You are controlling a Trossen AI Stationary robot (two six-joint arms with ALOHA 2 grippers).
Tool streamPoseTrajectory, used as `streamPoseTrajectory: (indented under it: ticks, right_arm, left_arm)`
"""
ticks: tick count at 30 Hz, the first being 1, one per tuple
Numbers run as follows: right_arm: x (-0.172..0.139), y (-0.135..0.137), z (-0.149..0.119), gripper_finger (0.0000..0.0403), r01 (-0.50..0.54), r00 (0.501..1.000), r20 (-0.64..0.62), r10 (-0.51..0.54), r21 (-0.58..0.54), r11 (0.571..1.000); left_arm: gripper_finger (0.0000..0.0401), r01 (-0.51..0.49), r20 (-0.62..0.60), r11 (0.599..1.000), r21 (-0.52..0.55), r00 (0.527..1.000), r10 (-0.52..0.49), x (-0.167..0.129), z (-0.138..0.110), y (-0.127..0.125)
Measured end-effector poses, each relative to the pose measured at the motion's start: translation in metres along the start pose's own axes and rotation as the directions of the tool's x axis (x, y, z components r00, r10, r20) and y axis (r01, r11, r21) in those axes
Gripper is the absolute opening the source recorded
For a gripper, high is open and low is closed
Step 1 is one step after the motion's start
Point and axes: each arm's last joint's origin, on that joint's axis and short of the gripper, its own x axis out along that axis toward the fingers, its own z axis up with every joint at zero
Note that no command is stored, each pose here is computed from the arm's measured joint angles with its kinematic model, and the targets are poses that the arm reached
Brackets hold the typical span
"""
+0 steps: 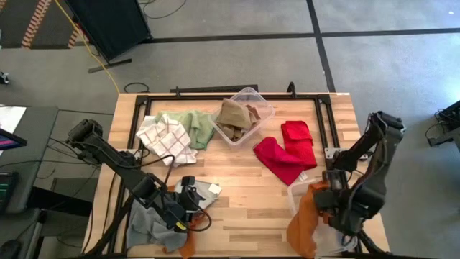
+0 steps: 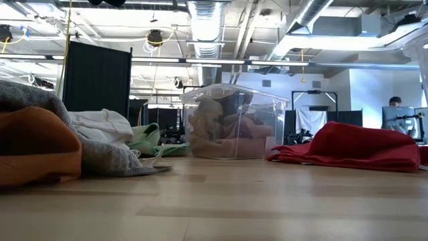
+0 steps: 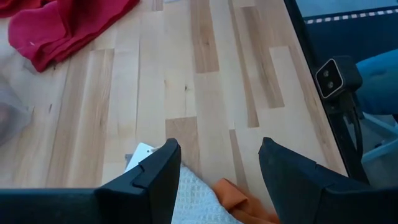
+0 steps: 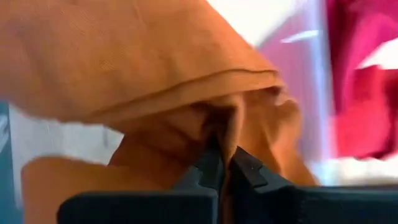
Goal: Sort towels by color in basket
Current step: Put the right brown towel into the bottom transparent bin, then put the light gray towel into the top transparent bin
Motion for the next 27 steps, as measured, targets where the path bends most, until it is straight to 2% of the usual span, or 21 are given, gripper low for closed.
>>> streamPoseTrajectory:
  ticks: [4,8,13,17,19,23,27]
  right_arm:
    - [0.025,0.003,-0.001,0.0046,-0.016,0.999,-0.037,0.017,0.032,0.999]
    - [0.037,0.005,0.001,0.0068,-0.009,0.997,-0.077,0.013,0.046,0.999]
    - [0.038,0.001,0.005,0.0144,-0.002,0.997,-0.082,0.007,0.062,0.998]
    - [0.033,-0.007,0.007,0.0225,0.008,0.993,-0.120,0.003,0.087,0.996]
    - [0.025,-0.009,0.009,0.0253,0.015,0.992,-0.126,-0.002,0.103,0.995]
    - [0.004,-0.011,0.016,0.0269,0.011,0.994,-0.112,0.002,0.117,0.993]
    - [-0.017,-0.010,0.025,0.0269,-0.027,0.999,-0.025,0.031,0.128,0.991]
  left_arm:
    - [0.0208,-0.002,0.000,1.000,-0.002,1.000,0.002,0.000,0.000,0.001]
    - [0.0208,-0.002,0.000,1.000,-0.001,1.000,0.002,0.000,0.000,0.001]
    - [0.0208,-0.002,0.000,1.000,-0.001,1.000,0.002,0.000,0.000,0.001]
    - [0.0208,0.001,-0.001,1.000,-0.002,1.000,-0.001,0.000,0.000,0.001]
    - [0.0208,0.004,-0.002,1.000,-0.002,1.000,-0.004,0.000,0.000,0.001]
    - [0.0208,0.004,-0.003,1.000,-0.001,1.000,-0.004,0.000,0.000,0.001]
    - [0.0208,0.004,-0.004,1.000,0.004,1.000,-0.004,0.000,0.000,0.001]
